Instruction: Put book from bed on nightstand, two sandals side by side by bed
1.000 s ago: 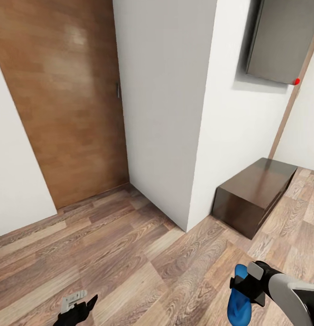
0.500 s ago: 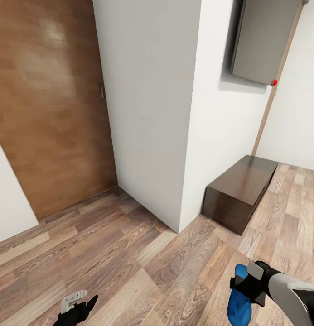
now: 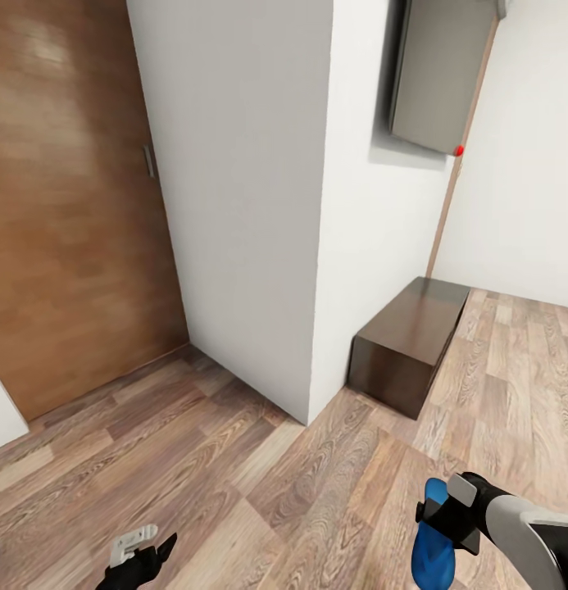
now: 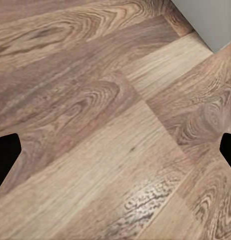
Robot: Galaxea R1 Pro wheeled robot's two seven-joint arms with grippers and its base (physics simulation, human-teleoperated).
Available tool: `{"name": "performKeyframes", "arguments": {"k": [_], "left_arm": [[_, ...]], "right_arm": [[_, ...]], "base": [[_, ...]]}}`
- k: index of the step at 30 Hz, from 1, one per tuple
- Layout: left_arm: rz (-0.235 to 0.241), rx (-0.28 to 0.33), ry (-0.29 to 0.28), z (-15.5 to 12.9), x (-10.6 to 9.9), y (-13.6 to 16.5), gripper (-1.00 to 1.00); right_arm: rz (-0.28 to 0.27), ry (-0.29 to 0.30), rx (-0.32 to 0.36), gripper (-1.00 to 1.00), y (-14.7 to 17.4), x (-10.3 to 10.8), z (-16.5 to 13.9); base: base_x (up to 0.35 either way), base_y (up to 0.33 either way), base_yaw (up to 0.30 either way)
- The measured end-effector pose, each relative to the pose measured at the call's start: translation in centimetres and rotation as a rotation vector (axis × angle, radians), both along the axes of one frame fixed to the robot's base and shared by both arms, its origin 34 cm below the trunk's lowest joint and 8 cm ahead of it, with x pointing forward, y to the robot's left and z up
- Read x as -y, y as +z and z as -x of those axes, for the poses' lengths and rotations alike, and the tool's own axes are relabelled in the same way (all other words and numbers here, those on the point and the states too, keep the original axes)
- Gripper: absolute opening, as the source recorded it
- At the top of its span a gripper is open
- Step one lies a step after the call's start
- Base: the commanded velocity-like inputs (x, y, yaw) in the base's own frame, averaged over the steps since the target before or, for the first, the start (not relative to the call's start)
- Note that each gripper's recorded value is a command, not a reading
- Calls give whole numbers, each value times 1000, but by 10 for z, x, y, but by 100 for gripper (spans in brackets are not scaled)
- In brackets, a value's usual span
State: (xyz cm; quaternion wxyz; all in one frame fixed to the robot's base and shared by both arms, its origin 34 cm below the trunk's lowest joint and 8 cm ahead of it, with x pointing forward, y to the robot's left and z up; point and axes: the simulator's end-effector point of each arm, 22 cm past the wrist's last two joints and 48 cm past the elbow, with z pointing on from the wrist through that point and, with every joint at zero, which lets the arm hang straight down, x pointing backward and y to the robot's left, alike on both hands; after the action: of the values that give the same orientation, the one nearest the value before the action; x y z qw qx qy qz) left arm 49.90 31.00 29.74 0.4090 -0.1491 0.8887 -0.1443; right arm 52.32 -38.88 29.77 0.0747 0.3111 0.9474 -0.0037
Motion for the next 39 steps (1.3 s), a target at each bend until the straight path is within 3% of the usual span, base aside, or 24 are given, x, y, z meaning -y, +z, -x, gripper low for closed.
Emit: {"name": "performKeyframes", "arguments": {"k": [39], "left_arm": [[0,0,0,0,0,0,100]], "right_arm": [[0,0,0,-100,0,0,0]], "base": [[83,18,-204]]}}
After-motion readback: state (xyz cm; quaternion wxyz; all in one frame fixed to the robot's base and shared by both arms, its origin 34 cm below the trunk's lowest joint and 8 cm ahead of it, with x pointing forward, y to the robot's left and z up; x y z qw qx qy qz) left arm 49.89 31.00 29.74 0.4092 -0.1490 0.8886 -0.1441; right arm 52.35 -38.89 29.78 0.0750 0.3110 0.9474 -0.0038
